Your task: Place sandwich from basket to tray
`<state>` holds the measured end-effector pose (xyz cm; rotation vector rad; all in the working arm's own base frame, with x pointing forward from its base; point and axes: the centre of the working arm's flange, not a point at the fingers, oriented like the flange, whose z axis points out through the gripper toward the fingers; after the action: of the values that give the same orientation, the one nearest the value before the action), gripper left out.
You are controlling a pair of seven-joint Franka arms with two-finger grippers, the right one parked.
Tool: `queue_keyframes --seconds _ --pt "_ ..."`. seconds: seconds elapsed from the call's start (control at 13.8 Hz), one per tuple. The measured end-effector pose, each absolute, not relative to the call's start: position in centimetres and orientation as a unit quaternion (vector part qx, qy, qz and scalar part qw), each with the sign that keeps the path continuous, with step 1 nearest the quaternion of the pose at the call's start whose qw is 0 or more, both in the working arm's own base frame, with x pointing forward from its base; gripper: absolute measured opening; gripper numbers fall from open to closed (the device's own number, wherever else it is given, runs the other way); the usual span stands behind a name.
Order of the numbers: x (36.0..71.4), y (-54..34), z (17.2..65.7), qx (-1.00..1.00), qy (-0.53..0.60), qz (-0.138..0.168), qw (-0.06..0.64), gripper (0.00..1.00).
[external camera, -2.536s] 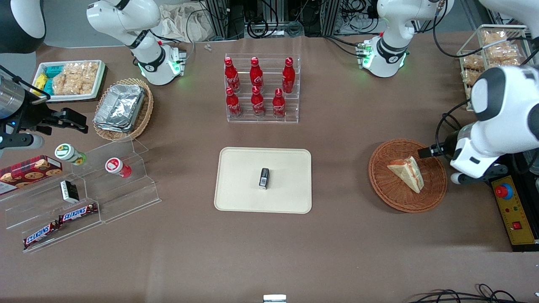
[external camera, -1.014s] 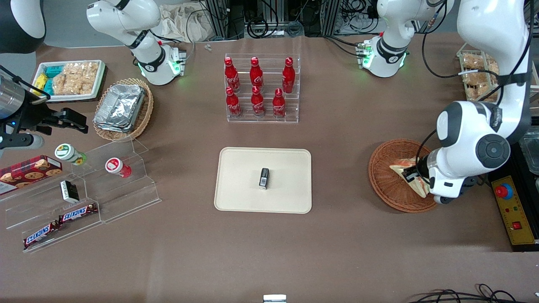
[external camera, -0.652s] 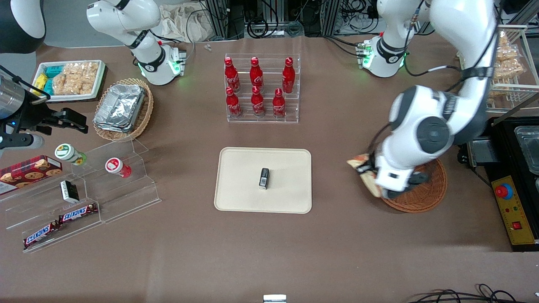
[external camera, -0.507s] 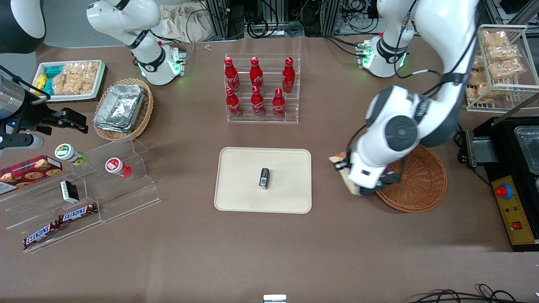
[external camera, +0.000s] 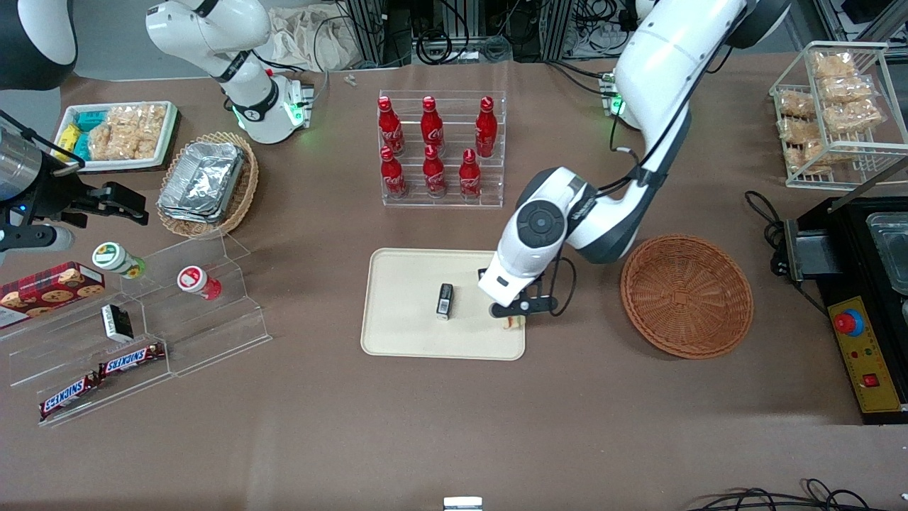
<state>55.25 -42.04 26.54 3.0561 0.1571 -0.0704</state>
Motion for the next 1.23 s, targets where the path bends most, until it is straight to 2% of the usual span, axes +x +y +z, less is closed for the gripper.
queue_keyframes --seconds 0.29,0.36,0.65,0.87,1.01,1.23 --pt "55.3 -41.7 22.2 1.000 -0.002 -0.013 0.011 0.19" --pt "55.4 -41.7 22.0 1.000 -0.016 -0.013 0.011 0.23" --pt "56.1 -42.0 23.7 1.000 -0.019 0.001 0.019 0.65" --pt "57.6 -41.5 30.1 0.999 0.006 0.036 0.030 0.96" --pt "58.5 -38.6 36.5 0.998 0.037 0.036 0.021 1.00" --pt "59.6 -31.2 45.1 0.998 0.049 0.011 0.027 1.00"
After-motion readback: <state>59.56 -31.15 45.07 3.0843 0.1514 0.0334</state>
